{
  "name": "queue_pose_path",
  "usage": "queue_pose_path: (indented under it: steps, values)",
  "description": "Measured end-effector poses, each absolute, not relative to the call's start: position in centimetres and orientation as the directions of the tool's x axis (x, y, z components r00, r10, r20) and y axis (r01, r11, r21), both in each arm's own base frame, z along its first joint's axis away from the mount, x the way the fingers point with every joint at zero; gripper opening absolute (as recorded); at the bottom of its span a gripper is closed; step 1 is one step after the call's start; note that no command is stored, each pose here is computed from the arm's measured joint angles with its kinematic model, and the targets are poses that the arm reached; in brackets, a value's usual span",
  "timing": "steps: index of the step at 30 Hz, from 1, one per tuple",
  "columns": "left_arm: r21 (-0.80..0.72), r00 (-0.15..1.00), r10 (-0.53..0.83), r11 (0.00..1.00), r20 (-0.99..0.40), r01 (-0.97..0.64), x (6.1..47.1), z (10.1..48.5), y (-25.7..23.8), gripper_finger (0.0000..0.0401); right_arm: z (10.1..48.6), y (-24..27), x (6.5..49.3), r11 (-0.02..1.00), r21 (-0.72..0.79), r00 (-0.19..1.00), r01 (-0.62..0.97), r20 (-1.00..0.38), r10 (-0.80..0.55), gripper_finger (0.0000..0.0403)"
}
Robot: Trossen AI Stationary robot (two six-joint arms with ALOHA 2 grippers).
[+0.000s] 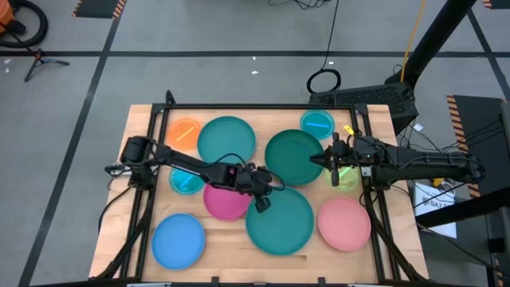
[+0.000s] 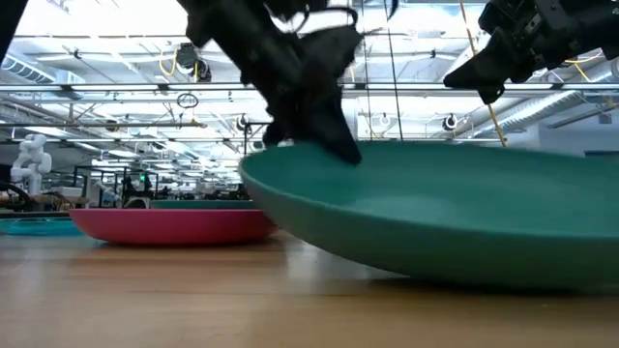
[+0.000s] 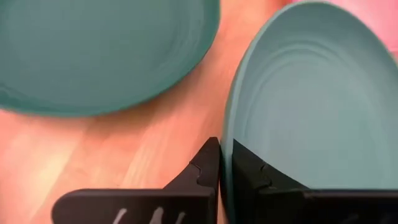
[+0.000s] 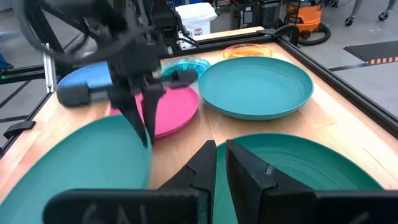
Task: Stack plastic plates
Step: Stack the bottom big blue plate on top of the top big blue plate
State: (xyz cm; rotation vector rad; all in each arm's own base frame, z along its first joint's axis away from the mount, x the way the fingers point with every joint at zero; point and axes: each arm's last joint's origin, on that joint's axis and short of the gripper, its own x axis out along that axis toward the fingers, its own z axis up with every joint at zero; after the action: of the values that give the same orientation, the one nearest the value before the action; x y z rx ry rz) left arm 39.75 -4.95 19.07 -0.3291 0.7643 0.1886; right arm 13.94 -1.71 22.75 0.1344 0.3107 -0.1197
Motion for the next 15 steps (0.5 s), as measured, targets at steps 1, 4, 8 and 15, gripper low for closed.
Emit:
queue_pose_path:
  steps: [1,4,8,15]
  values:
    - [-0.227,0.719,0.045,0.934,-0.693,-0.276,39.6,19.7,-4.9,0.0015,22.7,-1.7,13.9,0.984,0.113,0.945,0.138,-0.312,-0.096,0.0029]
    - [-0.223,0.743,0.039,0.942,-0.669,-0.25,38.4,22.4,-4.8,0.0015,22.7,-1.7,13.9,0.984,0.113,0.945,0.138,-0.313,-0.096,0.0029]
    - [-0.197,0.767,0.063,0.95,-0.639,-0.243,36.3,26.1,-3.5,0.0015,22.7,-1.7,13.9,0.984,0.113,0.944,0.138,-0.315,-0.096,0.0029]
    - [-0.069,0.698,0.253,0.915,-0.67,-0.398,31.5,30.5,1.7,0.0015,22.7,-1.7,14.0,0.984,0.113,0.943,0.139,-0.319,-0.096,0.0029]
